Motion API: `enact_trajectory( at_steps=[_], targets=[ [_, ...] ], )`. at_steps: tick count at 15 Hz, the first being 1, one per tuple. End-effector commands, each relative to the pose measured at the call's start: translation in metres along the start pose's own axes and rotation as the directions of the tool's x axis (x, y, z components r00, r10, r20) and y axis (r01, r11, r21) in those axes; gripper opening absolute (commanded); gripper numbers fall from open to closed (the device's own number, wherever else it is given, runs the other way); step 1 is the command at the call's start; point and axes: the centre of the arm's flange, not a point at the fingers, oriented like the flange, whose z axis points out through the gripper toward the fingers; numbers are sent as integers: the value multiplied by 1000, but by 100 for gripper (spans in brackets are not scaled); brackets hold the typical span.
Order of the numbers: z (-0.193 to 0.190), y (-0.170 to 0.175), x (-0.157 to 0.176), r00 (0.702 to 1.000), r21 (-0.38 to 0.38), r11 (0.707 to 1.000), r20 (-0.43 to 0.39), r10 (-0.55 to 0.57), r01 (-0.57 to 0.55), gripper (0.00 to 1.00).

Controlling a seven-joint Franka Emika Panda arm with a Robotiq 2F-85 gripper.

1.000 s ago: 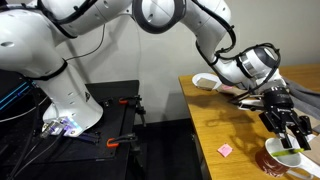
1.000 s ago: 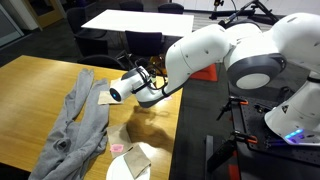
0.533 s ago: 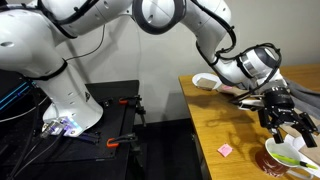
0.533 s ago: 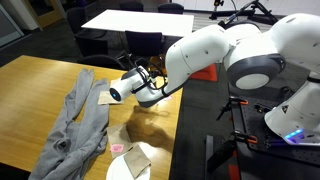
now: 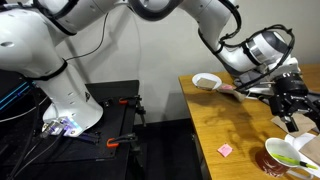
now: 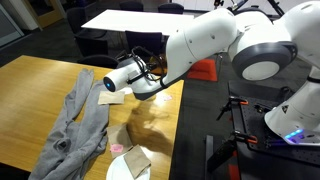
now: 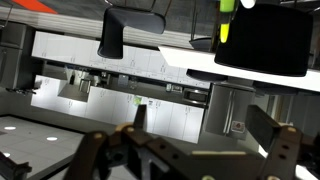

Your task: Move the cup to the right then put the marker in the cup

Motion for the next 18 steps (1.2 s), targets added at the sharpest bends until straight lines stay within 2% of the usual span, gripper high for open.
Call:
enact_trajectory(
  at_steps=[1,4,9,18],
  targets=[
    [-14,39,43,993,61,993,49,-107,104,100],
    [-23,53,64,978,172,967,61,-200,188,100],
    [-34,81,90,951,361,890,22,-308,279,100],
    [-32,139,117,921,518,781,-38,-388,350,100]
  ],
)
